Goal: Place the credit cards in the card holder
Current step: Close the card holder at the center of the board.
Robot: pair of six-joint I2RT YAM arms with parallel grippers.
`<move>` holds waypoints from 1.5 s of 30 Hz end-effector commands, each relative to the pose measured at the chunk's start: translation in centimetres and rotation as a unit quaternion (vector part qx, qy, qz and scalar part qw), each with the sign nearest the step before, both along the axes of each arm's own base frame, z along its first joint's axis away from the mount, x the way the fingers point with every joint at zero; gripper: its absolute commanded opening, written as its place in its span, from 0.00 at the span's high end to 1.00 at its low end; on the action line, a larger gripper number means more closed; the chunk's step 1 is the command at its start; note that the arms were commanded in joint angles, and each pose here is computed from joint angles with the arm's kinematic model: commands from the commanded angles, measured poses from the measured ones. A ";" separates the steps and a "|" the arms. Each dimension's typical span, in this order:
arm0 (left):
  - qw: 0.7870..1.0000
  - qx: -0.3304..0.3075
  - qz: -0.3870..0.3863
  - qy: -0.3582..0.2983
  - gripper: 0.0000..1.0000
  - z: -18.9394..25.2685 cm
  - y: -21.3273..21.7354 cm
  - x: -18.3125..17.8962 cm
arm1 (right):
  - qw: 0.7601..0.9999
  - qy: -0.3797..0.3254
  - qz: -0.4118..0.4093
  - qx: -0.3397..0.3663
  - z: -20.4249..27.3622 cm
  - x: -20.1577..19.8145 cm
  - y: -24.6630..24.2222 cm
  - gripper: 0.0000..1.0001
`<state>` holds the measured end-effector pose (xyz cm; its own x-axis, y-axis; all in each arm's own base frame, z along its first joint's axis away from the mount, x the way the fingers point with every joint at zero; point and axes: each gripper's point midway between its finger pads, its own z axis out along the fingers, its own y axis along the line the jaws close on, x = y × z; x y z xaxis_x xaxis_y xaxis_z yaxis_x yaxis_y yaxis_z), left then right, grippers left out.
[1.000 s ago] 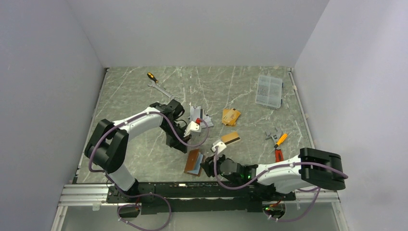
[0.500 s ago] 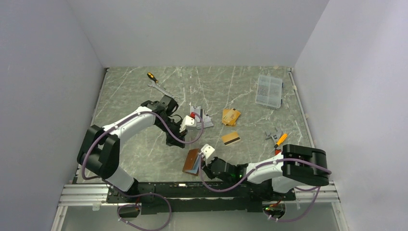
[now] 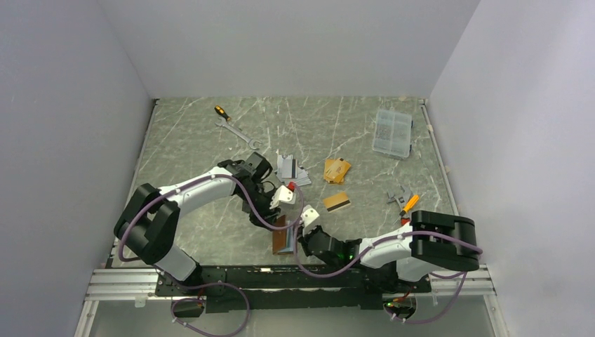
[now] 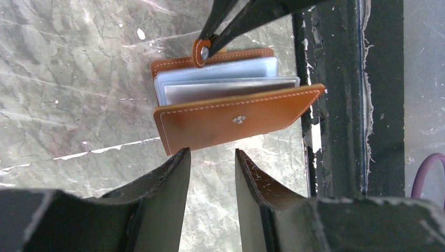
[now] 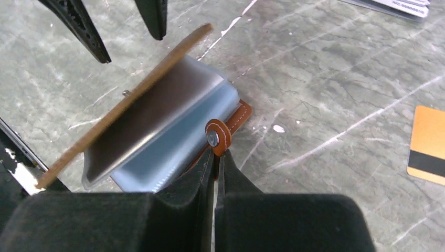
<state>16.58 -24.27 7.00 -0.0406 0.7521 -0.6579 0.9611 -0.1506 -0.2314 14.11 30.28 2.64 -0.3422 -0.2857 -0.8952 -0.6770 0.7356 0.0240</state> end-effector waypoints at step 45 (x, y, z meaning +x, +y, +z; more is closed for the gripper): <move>0.971 0.122 -0.042 -0.202 0.79 -5.8 -4.5 2.9 | 0.918 0.208 -0.298 0.162 2.1 3.3 -8.0 0.63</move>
<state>18.60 -30.03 2.89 0.2147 0.8479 -0.4846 0.9756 -0.2090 0.0666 17.16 21.74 3.87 -0.6458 0.3320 -0.6875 -0.0765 0.8678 0.4909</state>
